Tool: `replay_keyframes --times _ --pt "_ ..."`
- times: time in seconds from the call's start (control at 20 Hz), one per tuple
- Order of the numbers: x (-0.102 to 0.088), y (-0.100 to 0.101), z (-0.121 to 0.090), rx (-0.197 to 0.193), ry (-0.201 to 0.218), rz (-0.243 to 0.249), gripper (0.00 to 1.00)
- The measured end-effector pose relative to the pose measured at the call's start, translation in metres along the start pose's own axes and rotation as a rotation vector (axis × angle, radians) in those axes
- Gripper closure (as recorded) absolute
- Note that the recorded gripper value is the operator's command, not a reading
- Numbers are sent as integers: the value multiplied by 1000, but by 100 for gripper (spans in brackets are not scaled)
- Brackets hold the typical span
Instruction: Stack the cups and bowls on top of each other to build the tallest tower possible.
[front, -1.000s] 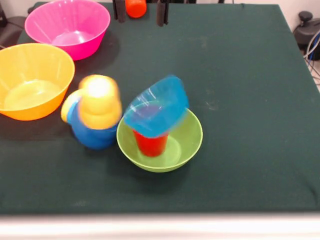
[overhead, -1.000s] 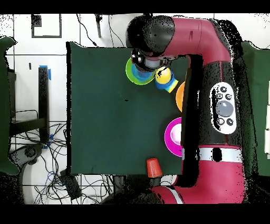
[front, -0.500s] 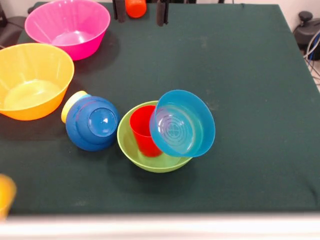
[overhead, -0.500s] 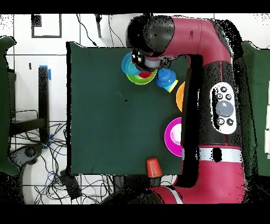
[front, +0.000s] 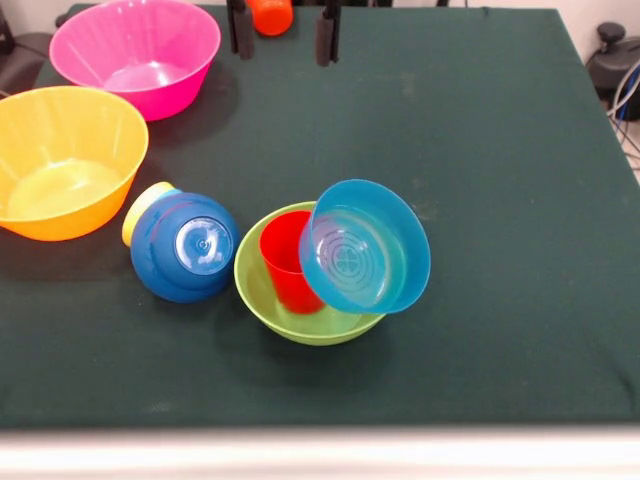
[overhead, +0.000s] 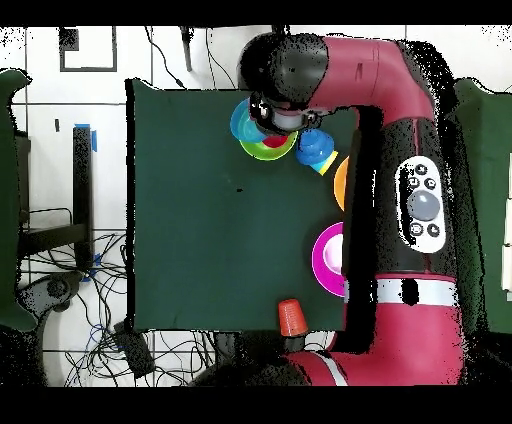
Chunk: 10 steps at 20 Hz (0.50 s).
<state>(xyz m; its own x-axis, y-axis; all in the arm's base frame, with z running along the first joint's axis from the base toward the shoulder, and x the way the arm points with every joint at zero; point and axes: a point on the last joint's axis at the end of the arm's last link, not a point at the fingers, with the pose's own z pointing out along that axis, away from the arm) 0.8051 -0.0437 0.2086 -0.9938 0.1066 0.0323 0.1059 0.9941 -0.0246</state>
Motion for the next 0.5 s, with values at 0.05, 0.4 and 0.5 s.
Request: replay_keyframes --times 0.05,0.4,0.5 --pt "-1 2 4 1 -19 -3 0" --pt "-6 17 34 10 -133 -33 0" --pt "-7 29 50 19 -185 -58 0"
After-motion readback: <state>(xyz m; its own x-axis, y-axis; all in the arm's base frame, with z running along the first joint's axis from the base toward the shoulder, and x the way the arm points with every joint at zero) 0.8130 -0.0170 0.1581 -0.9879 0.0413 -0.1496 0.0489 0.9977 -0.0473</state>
